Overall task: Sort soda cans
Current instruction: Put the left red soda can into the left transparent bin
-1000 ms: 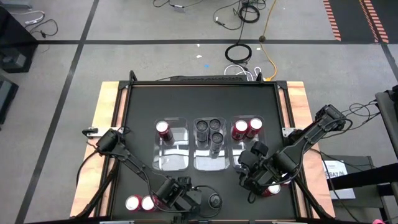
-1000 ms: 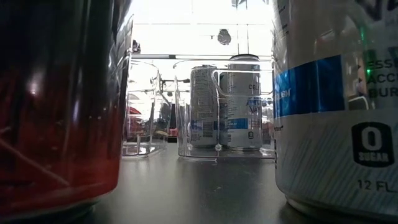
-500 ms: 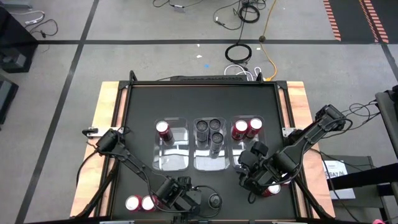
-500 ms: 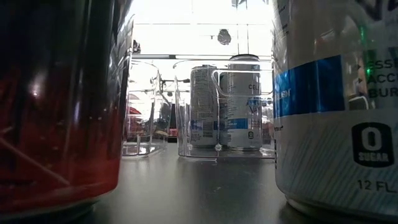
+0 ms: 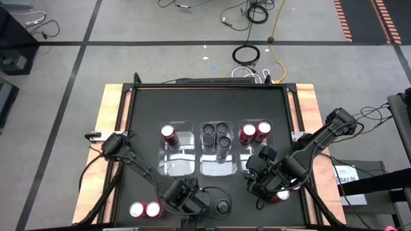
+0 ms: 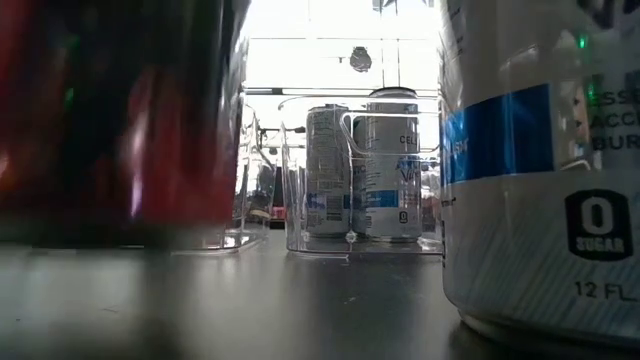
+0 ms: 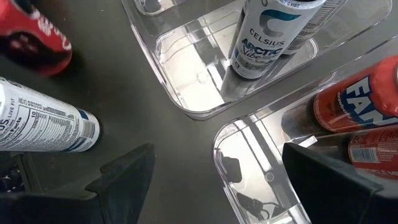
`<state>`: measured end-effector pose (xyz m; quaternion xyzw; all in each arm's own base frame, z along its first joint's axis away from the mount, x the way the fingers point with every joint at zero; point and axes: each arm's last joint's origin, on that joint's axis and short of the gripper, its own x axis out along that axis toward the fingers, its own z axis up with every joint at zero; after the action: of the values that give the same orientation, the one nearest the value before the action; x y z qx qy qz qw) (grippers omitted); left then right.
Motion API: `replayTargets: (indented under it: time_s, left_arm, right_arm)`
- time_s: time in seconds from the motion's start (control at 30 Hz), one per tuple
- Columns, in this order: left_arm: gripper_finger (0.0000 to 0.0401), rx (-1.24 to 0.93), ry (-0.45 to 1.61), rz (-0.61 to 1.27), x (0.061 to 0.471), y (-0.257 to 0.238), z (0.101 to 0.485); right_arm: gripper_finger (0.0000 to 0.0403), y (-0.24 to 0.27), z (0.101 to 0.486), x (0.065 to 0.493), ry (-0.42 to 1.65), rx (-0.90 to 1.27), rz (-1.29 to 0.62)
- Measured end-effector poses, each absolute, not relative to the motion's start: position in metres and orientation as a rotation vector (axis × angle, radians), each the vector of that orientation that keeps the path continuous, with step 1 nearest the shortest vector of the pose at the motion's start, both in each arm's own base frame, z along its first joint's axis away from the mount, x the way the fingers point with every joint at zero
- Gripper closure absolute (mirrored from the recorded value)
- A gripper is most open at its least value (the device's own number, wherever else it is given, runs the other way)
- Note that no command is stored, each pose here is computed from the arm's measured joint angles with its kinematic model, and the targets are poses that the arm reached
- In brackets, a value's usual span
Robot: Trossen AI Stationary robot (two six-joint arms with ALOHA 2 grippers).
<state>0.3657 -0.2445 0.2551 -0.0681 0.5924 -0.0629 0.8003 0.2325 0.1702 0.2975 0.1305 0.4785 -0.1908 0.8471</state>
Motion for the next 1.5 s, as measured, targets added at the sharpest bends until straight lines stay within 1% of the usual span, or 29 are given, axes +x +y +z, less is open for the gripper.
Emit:
replayTargets:
  time_s: [0.13,0.5,0.67,0.8,0.97,1.17,1.3,1.4,1.5]
  left_arm:
    - [0.0086,-0.153,1.303,-0.097,0.364,-0.235,0.277]
    - [0.0086,-0.19,1.304,-0.033,0.359,-0.203,0.341]
    - [0.0086,-0.1,1.277,0.044,0.351,-0.182,0.364]
    - [0.0086,-0.015,1.194,0.074,0.346,-0.164,0.381]
    - [0.0086,0.016,1.138,0.102,0.342,-0.137,0.399]
    - [0.0086,0.133,1.115,0.054,0.336,-0.112,0.412]
    - [0.0086,0.194,1.143,0.043,0.321,-0.093,0.414]
    - [0.0086,0.215,1.182,0.058,0.305,-0.073,0.407]
    - [0.0086,0.186,1.146,0.048,0.292,-0.054,0.391]
  right_arm:
    - [0.0057,0.17,0.297,0.233,1.009,0.275,-0.402]
    - [0.0057,0.17,0.297,0.233,1.008,0.275,-0.402]
    - [0.0057,0.17,0.297,0.233,1.006,0.281,-0.407]
    - [0.0057,0.17,0.298,0.233,0.999,0.301,-0.42]
    - [0.0057,0.17,0.298,0.233,0.987,0.344,-0.441]
    - [0.0057,0.17,0.298,0.233,0.97,0.422,-0.485]
    - [0.0057,0.17,0.298,0.233,0.952,0.487,-0.524]
    - [0.0057,0.17,0.298,0.233,0.934,0.538,-0.556]
    - [0.0057,0.169,0.298,0.234,0.903,0.587,-0.593]
